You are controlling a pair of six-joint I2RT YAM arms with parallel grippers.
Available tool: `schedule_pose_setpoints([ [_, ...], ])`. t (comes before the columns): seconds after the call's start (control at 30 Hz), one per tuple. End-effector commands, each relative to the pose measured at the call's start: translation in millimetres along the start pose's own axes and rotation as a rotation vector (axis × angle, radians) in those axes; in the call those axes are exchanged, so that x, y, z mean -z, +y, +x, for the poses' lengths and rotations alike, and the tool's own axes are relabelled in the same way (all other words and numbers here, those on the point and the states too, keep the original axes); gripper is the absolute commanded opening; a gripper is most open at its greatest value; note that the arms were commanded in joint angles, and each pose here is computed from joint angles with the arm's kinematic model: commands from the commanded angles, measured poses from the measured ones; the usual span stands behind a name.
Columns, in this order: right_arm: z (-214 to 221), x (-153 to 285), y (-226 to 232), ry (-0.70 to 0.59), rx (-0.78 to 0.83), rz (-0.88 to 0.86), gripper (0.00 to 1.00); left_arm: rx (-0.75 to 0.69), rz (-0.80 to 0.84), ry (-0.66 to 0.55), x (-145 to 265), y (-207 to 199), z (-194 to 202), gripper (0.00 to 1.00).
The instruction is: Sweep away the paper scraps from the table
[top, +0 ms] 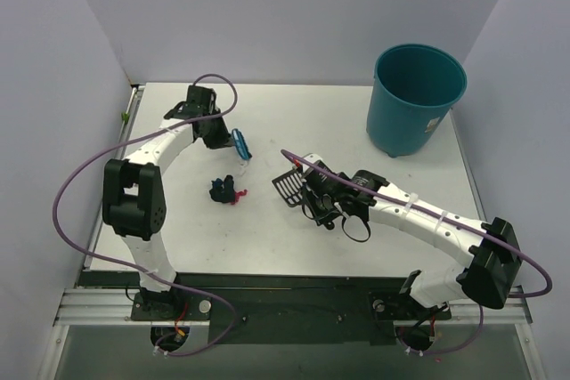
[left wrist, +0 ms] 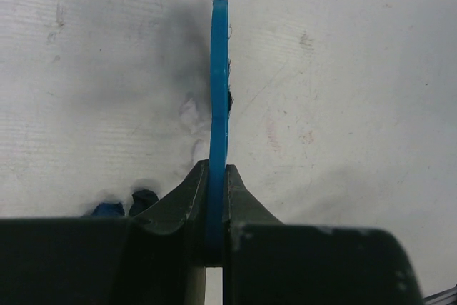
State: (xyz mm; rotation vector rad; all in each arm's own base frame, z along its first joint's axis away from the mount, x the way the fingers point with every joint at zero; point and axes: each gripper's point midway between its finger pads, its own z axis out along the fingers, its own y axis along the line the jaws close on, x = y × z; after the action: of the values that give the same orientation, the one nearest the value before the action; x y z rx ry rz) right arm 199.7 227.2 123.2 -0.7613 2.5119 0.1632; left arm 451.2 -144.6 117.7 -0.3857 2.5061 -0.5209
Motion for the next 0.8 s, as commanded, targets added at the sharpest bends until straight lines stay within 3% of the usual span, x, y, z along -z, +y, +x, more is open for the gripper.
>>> schedule_pose_setpoints([
  [0.0,-0.7,2.9,-1.6,-0.011,0.006,0.014,0.0,-0.002,-0.045,-0.042,17.9,7.5,2.6,0.0],
  [0.17,0.2,-1.0,2.2,0.008,0.012,0.003,0.0,-0.026,-0.109,-0.003,38.7,20.1,31.5,0.0],
  [0.37,6.2,-3.2,1.9,0.027,0.026,-0.002,0.0,-0.05,-0.042,-0.028,86.4,20.3,60.5,0.0],
  [0.53,1.0,-5.8,7.4,0.03,0.031,-0.017,0.0,-0.097,0.014,-0.105,129.4,4.0,44.1,0.0],
  [0.7,4.8,-7.5,11.7,0.056,0.048,-0.034,0.0,-0.167,-0.115,-0.168,149.2,21.7,13.7,0.0],
  [0.77,11.7,-9.0,13.5,0.1,0.078,-0.038,0.0,-0.27,-0.188,-0.145,151.4,31.6,5.8,0.0],
])
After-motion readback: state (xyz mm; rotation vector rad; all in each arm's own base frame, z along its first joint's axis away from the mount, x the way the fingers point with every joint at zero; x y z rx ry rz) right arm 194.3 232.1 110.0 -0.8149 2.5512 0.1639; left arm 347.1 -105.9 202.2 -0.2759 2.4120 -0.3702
